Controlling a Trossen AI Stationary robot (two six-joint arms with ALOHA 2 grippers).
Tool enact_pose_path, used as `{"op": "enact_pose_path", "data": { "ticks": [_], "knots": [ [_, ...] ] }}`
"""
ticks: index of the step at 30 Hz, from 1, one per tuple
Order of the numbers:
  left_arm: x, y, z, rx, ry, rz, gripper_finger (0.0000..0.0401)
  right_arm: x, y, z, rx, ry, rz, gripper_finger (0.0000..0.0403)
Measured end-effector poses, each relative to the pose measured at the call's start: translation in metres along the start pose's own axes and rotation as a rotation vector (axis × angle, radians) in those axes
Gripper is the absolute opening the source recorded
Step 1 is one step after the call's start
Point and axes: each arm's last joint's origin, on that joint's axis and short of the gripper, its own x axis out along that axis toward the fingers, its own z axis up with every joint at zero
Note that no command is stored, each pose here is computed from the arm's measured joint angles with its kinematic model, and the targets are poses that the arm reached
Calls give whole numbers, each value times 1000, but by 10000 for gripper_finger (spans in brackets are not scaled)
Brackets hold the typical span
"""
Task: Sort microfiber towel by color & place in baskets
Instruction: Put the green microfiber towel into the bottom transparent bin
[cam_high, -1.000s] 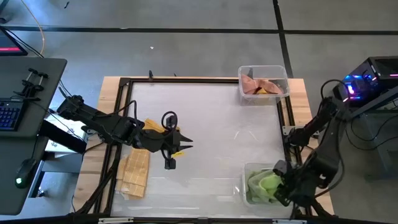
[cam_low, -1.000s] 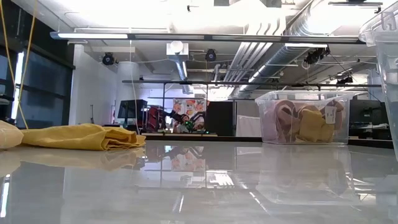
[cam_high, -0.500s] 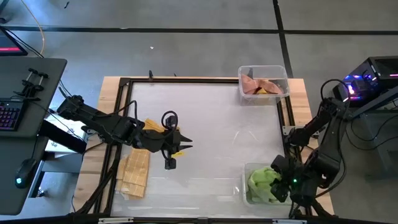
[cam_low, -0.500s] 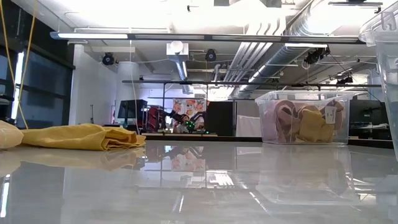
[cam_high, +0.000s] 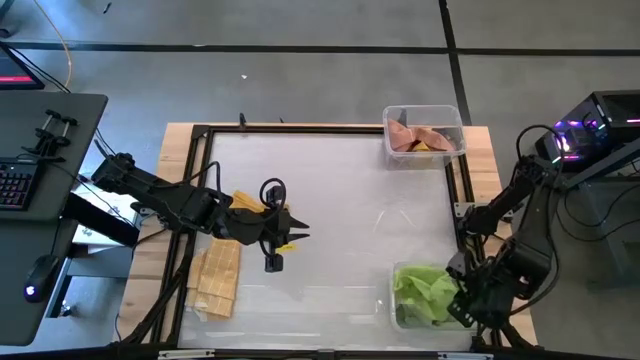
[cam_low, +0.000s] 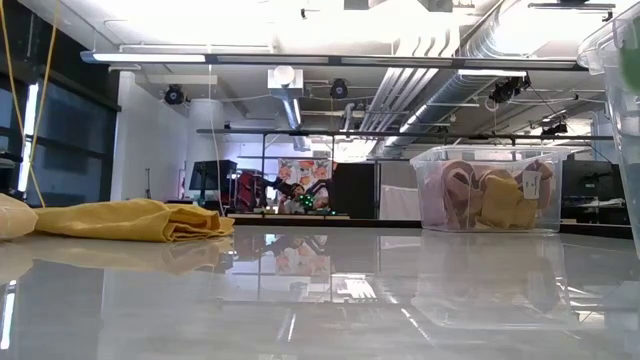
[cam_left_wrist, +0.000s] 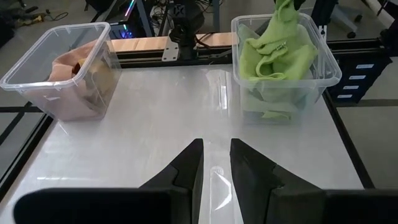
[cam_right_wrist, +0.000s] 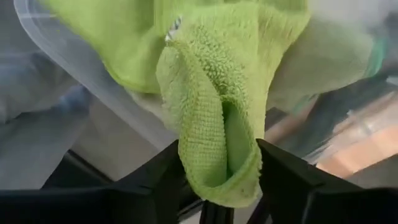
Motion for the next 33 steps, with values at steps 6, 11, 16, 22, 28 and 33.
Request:
{"op": "enact_pose_path", "data": {
  "ticks": [6, 11, 16, 22, 28, 33],
  "knots": [
    [0, 0, 0, -6, 0, -1, 67, -2, -1, -5, -24, 187, -31, 129],
    [0, 0, 0, -5, 2, -1, 67, -23, -1, -11, -35, 205, 25, 102],
    [0, 0, 0, -5, 1, 0, 67, -33, 6, -6, -207, -66, 176, 86],
    [1, 3, 0, -10, 1, 10, 67, 7, 7, 11, -323, -165, 100, 50],
    [3, 5, 1, -43, -1, 19, 67, 64, -6, 29, -229, -161, 4, 6],
    [3, 7, 3, -56, -22, 21, 67, 106, -19, 37, -254, -162, -6, 6]
  ]
}}
